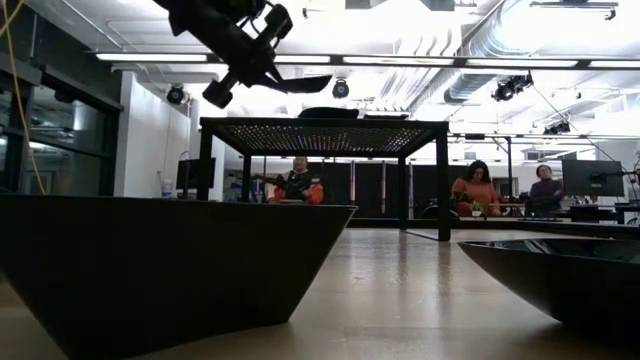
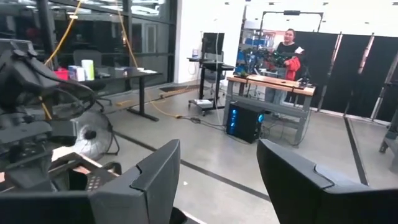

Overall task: Pick & Place Mini shaped plates
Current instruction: Stack the black leaf-shaped plate on top of the other black leaf-shaped plates on the shelf

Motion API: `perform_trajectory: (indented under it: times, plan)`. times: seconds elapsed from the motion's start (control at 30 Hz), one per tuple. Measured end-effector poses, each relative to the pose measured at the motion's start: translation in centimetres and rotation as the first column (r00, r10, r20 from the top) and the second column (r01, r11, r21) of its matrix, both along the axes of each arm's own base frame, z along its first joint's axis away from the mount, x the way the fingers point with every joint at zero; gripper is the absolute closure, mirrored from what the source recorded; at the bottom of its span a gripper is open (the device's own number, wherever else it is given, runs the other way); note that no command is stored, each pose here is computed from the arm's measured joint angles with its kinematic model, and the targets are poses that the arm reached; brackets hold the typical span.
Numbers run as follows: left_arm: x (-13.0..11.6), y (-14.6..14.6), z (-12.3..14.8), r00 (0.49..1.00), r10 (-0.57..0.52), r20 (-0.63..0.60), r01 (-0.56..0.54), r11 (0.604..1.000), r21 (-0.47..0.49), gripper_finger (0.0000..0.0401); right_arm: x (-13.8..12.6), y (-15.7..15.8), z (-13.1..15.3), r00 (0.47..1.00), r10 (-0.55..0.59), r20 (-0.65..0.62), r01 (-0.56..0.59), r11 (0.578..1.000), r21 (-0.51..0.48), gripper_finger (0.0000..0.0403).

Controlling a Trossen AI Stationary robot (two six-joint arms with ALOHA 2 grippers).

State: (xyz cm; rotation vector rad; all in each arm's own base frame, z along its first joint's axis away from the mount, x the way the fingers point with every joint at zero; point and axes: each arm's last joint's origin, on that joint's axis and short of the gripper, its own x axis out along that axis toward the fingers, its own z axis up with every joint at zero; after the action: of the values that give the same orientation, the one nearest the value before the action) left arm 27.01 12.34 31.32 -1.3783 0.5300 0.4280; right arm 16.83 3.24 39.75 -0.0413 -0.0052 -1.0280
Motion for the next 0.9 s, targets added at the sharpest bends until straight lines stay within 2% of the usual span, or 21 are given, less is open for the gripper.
perform_trajectory:
  times: [0.3, 0.5, 0.9]
  plan:
    - [1.3, 0.4, -1.2, 0.996, 0.083, -0.020, -0.085, 0.989, -0.125, 0.0401, -0.4, 1.3, -0.1, 0.999, 0.049, -0.005, -0.049, 0.999, 0.004, 0.0194]
    - [2.4, -0.2, -2.3, 0.996, 0.067, -0.055, -0.074, 0.987, -0.139, 0.0401, -0.5, 1.9, -0.2, 0.996, 0.086, -0.007, -0.086, 0.996, 0.006, 0.0194]
    - [2.5, -0.5, -2.4, 0.993, 0.098, -0.071, -0.107, 0.986, -0.129, 0.0401, -0.7, 2.3, -0.4, 0.994, 0.108, -0.029, -0.108, 0.994, -0.003, 0.0194]
